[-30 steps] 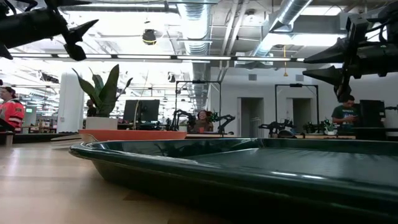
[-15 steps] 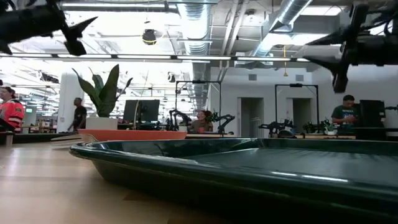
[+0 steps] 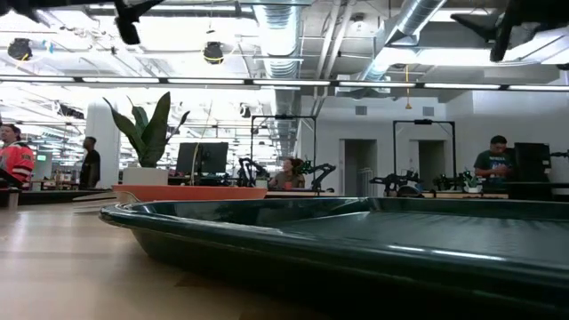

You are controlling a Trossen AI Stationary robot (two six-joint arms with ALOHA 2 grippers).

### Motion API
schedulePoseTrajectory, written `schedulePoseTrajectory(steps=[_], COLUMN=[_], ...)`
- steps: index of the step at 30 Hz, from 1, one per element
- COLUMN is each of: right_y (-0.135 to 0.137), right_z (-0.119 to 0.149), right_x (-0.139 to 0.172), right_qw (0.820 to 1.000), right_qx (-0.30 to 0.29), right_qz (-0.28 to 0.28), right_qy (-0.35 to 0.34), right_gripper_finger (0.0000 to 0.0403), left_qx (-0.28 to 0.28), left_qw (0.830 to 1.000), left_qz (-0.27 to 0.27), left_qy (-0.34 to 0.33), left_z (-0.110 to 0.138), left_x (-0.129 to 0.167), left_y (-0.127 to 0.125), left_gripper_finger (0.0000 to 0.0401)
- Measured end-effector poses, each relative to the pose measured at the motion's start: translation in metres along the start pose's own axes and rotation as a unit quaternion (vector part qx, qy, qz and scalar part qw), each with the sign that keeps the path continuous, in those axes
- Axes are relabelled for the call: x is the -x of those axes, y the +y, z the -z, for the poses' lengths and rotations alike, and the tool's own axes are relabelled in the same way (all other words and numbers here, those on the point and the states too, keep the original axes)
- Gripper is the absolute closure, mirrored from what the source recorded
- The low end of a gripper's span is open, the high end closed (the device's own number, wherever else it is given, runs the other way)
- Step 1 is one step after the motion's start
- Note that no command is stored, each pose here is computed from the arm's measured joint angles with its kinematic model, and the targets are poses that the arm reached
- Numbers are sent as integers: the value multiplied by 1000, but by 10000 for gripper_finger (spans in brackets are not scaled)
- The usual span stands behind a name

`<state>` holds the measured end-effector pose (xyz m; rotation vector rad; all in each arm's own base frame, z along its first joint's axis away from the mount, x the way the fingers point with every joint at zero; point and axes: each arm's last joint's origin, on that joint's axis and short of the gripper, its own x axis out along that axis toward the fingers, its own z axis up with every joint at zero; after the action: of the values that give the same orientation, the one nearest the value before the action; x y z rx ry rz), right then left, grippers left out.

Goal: Pick and place plate/cup/fork/spoon on tray
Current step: Put the orange plate on the black serving tray

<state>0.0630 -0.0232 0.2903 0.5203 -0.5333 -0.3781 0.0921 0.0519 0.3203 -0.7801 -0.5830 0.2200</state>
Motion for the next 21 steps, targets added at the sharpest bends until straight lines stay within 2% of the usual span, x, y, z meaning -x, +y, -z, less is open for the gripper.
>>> schedulePoseTrajectory(steps=[5, 8, 11, 15, 18, 21], right_y=[18, 26, 31, 33, 30, 24], right_z=[-24, -34, -39, -35, -25, -11], right_x=[-12, -24, -37, -55, -66, -73], right_qw=[995, 985, 966, 937, 918, 897], right_qx=[46, 74, 105, 124, 137, 140], right_qz=[44, 94, 159, 226, 250, 278], right_qy=[78, 129, 177, 235, 277, 315], right_gripper_finger=[143, 143, 143, 143, 143, 143], left_qx=[-4, -22, -41, -64, -57, -44], left_qw=[994, 976, 943, 888, 851, 823], left_qz=[-80, -154, -246, -375, -435, -474], left_qy=[80, 154, 221, 259, 288, 311], left_z=[-6, -6, -5, -2, 6, 13], left_x=[-26, -37, -42, -41, -36, -34], left_y=[-6, -6, -1, 9, 20, 30], left_gripper_finger=[164, 170, 177, 186, 190, 191])
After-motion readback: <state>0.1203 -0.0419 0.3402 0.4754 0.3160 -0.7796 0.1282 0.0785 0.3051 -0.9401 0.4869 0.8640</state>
